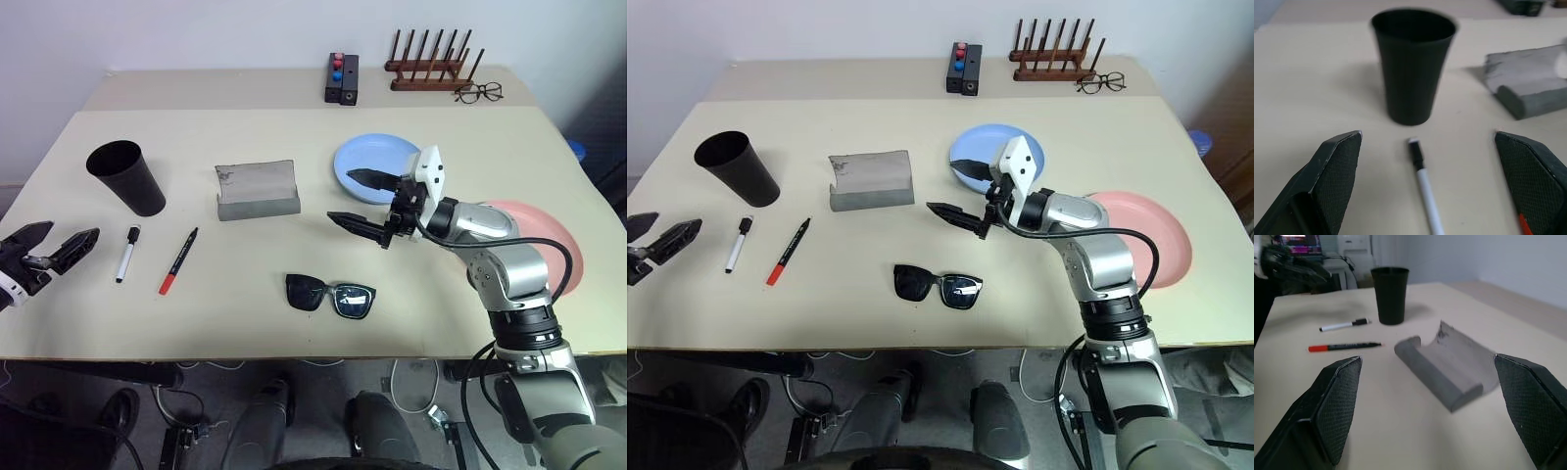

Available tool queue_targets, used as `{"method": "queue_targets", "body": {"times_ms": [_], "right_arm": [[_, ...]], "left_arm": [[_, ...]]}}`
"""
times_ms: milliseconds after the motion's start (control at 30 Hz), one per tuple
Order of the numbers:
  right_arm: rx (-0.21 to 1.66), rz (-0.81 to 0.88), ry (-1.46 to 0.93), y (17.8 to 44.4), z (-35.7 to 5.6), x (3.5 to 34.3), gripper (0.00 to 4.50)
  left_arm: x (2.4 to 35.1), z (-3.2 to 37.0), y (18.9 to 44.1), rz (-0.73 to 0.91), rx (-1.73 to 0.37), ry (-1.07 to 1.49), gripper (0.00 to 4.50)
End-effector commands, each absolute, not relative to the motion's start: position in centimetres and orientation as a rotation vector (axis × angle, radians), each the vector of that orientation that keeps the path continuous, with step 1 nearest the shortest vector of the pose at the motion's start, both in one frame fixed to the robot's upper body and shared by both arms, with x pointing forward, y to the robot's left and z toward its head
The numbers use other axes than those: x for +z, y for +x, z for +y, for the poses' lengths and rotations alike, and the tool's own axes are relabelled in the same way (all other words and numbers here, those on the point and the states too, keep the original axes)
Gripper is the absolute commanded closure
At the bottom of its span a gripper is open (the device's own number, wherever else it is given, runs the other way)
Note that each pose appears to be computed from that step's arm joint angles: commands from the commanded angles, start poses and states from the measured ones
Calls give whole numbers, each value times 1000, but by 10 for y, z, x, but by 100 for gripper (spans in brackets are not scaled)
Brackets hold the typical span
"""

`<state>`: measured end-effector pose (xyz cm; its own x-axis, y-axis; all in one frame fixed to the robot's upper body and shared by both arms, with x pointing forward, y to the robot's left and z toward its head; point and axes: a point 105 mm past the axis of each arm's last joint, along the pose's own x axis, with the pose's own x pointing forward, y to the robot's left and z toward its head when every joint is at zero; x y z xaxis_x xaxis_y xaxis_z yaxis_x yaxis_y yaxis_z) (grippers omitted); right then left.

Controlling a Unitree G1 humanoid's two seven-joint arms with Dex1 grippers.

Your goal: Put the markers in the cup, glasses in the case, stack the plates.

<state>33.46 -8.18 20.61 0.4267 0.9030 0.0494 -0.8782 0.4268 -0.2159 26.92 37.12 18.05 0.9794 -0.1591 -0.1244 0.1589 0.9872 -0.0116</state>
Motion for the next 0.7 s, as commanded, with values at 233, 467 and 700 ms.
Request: {"method": "queue_targets", "body": {"times_ms": [233, 467, 700], "right_arm": [[1100, -206, -217, 329, -87, 213, 12], [1100, -216, -205, 332, -82, 211, 12], [1103, -213, -200, 331, -82, 203, 12]], "left_arm": [[191, 388, 287, 182, 2, 38, 0], [189, 377, 299, 326, 8, 19, 0], [172, 375, 294, 538, 41, 41, 0]]}}
